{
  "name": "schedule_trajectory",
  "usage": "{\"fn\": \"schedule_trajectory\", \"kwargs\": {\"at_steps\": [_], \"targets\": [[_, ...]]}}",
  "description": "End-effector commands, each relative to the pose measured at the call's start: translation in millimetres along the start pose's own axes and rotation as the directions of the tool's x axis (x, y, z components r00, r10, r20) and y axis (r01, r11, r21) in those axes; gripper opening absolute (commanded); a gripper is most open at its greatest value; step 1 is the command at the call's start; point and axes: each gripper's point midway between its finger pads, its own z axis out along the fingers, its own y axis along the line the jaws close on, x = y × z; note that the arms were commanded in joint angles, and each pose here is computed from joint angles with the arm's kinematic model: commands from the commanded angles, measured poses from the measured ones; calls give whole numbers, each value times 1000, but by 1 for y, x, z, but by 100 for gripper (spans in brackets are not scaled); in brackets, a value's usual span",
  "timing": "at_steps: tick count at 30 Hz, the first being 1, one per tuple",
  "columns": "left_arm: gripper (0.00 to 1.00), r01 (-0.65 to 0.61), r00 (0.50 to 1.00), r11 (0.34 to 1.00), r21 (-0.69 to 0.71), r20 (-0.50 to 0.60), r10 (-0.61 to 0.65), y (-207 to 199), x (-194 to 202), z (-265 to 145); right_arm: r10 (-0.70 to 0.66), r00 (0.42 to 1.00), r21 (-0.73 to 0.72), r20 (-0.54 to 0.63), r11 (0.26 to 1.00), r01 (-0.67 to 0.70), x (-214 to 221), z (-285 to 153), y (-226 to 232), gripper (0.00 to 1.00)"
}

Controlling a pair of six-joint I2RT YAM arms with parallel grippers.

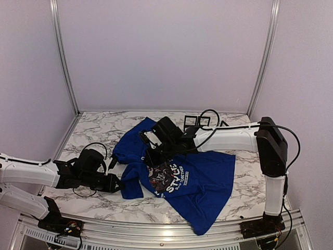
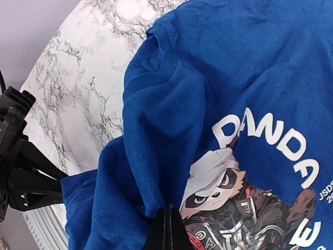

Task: Remove the brooch from the garment
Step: Smooth out the crumpled clothing at the center of the board.

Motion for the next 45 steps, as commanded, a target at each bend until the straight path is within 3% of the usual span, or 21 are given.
{"fn": "schedule_trajectory", "kwargs": {"at_steps": [1, 5, 9, 17, 18, 19, 22, 24, 27, 29, 35, 38, 41, 45], "targets": [[2, -57, 997, 994, -96, 37, 60, -7, -24, -25, -5, 999, -1, 39, 1000, 5, -11, -7, 0, 0], [0, -71, 997, 987, -147, 5, 73, -10, -24, -57, -6, 999, -17, 31, 1000, 7, -6, -3, 1, 0], [0, -32, 999, 993, -111, -34, 28, -25, -18, -81, -5, 1000, -27, 17, 1000, 6, -1, 1, 1, 0], [0, -12, 972, 991, -131, -236, -19, -23, 25, -114, -13, 1000, -71, -10, 997, 12, 13, 14, 14, 0], [0, -2, 966, 993, -122, -257, -29, -22, 31, -115, -15, 1000, -73, -15, 997, 14, 16, 16, 16, 0], [8, 7, 960, 994, -109, -278, -37, -23, 38, -116, -15, 1000, -75, -21, 997, 13, 18, 19, 16, 0], [9, 33, 952, 998, -60, -303, -49, -30, 46, -120, -9, 1000, -72, -24, 997, 7, 20, 24, 14, 0], [24, 37, 959, 998, -59, -280, -52, -32, 40, -124, -5, 1000, -63, -23, 998, 4, 21, 28, 9, 0], [24, 39, 978, 996, -83, -200, -55, -36, 18, -125, 2, 1000, -55, -30, 998, -3, 23, 33, 3, 0], [33, 53, 989, 991, -120, -130, -69, -34, 0, -122, 6, 999, -47, -35, 999, -8, 25, 35, -1, 0], [27, 111, 994, 977, -184, 6, -112, -17, -38, -92, 9, 998, -29, -56, 1000, -11, 36, 37, -10, 0], [28, 156, 988, 958, -239, 51, -147, 9, -48, -79, 18, 999, -27, -43, 999, -19, 37, 30, -11, 0], [32, 211, 977, 956, -201, 84, -198, 24, -53, -67, 8, 1000, -43, -9, 999, -8, 28, 20, -5, 0], [41, 255, 967, 948, -193, 57, -249, 42, -40, -51, -31, 999, -70, 23, 997, 33, 11, 14, 11, 21]]}}
